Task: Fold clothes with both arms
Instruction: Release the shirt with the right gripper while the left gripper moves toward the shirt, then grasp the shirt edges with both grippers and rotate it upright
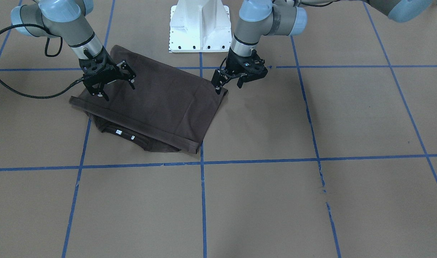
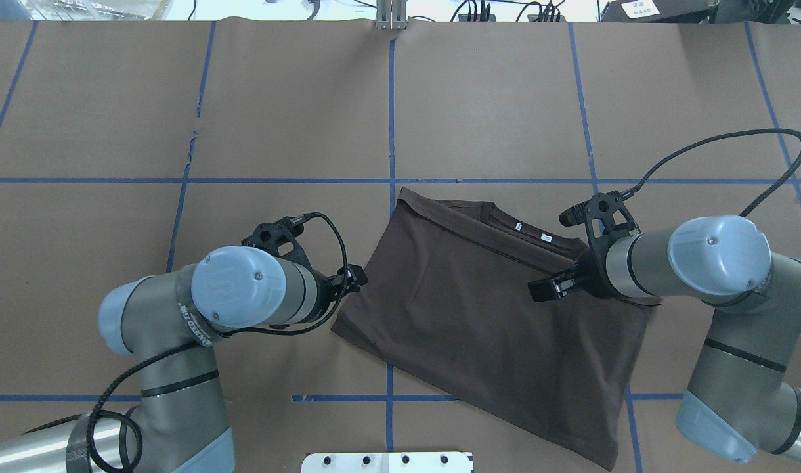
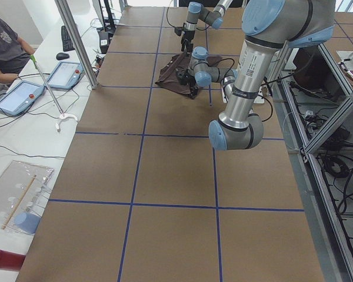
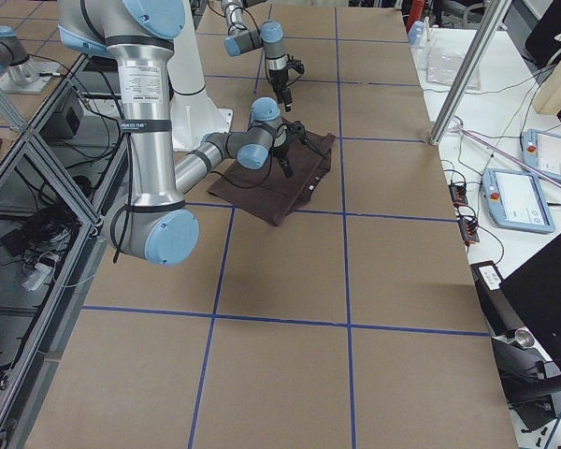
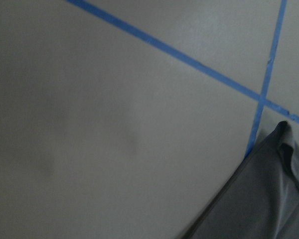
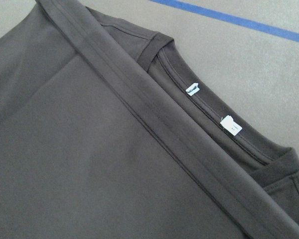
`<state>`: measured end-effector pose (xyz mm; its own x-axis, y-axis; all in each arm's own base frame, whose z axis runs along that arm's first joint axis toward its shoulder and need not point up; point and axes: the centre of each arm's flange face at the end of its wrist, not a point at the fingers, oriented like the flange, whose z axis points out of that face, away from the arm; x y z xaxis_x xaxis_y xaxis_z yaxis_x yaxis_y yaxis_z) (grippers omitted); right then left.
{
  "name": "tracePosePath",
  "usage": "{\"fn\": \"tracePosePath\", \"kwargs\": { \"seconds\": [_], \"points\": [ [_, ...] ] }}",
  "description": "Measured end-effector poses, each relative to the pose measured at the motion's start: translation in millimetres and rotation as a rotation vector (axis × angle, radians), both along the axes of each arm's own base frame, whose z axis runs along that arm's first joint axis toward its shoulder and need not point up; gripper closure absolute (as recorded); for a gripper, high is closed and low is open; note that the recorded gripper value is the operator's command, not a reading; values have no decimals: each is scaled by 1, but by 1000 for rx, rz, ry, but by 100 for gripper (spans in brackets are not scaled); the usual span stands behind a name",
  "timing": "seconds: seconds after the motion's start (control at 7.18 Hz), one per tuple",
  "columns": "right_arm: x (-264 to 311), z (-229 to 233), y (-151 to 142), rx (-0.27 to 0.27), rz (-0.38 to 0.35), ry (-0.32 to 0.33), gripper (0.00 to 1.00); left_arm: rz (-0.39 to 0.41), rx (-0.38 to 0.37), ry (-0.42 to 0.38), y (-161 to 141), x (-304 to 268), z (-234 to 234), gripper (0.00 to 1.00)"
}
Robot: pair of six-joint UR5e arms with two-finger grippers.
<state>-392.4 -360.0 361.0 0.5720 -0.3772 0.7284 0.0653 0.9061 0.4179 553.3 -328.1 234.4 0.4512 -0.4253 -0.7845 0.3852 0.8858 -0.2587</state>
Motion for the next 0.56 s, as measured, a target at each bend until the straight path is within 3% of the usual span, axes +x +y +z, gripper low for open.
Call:
{"fn": "tracePosePath", "kwargs": {
  "seconds": [0.14, 0.28, 0.42, 0.56],
  "points": [
    [0, -7, -9, -16, -5, -6, 0, -3, -13, -15, 8, 13, 0, 7],
    [1, -10, -15, -26, -5, -8, 0, -9, -25, -27, 9, 26, 2, 16],
    [2, -11, -18, -30, -4, -10, 0, -19, -32, -39, 8, 36, 5, 42],
    [3, -11, -20, -32, -1, -11, 0, -29, -35, -45, 8, 41, 6, 78]
  ]
}}
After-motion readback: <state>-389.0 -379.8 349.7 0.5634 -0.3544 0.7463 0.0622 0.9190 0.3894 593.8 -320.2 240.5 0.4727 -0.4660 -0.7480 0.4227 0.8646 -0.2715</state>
